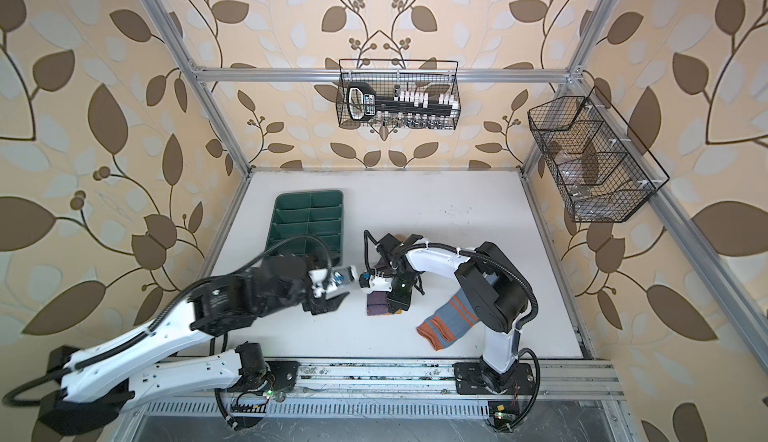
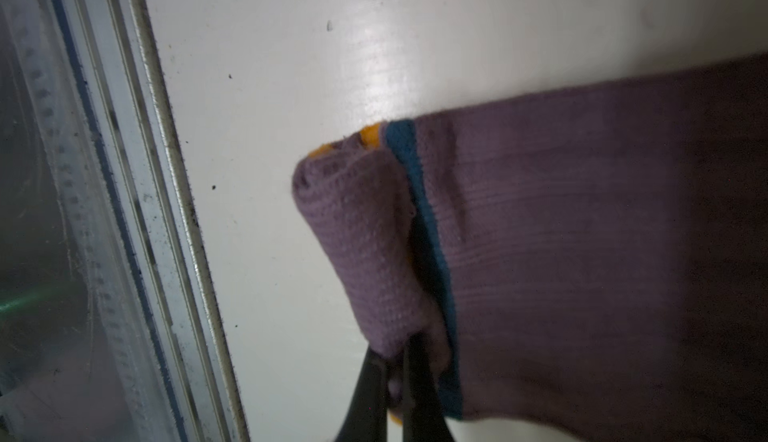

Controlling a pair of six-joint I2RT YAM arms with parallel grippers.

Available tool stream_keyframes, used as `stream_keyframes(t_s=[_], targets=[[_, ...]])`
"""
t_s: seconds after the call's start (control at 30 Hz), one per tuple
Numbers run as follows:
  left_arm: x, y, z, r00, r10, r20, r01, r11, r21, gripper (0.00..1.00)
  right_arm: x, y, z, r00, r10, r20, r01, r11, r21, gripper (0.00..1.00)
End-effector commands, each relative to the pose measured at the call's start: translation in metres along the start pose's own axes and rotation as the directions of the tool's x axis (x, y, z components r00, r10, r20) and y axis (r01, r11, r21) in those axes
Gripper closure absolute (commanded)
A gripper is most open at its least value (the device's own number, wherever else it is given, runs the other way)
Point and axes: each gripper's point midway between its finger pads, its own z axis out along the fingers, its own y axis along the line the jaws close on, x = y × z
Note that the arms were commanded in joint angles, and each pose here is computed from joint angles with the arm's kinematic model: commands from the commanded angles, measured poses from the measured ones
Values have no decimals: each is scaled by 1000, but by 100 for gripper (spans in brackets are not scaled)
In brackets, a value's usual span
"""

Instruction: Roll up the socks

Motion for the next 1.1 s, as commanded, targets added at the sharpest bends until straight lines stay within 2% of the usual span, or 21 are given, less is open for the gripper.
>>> stream_keyframes(t_s=[0.0,0.07,0.17,0.27,0.47,0.57,0.8,0.9,1.0,1.07], targets=[[20,-29,34,979,164,-120,-165,986,3,13,30,-17,21,991,47,-123,-46,999,13,100],[21,-51,56,979,171,-111,-166,985,49,14,33,-18,25,989,54,-136,-54,999,6,100],[19,-74,85,987,113,-116,-101,990,99,21,35,-19,28,988,60,-144,-60,998,2,100],[20,-79,108,982,59,-178,-44,995,87,24,35,-19,28,988,60,-139,-61,998,4,100],[25,-97,140,974,60,-220,-32,992,126,27,34,-20,27,990,59,-127,-59,998,6,100],[32,-102,153,966,68,-250,-37,992,125,37,33,-20,25,990,63,-122,-63,998,8,100],[53,-105,170,936,97,-339,-66,993,103,78,28,-22,18,994,73,-87,-71,997,32,100],[60,-95,172,921,78,-382,-52,996,76,91,24,-21,10,996,77,-50,-75,996,47,100],[64,-88,173,919,45,-391,-11,996,88,95,20,-21,4,998,60,-12,-58,995,82,91],[66,-89,171,916,34,-400,25,989,143,95,15,-28,-4,998,45,46,-51,989,140,85]])
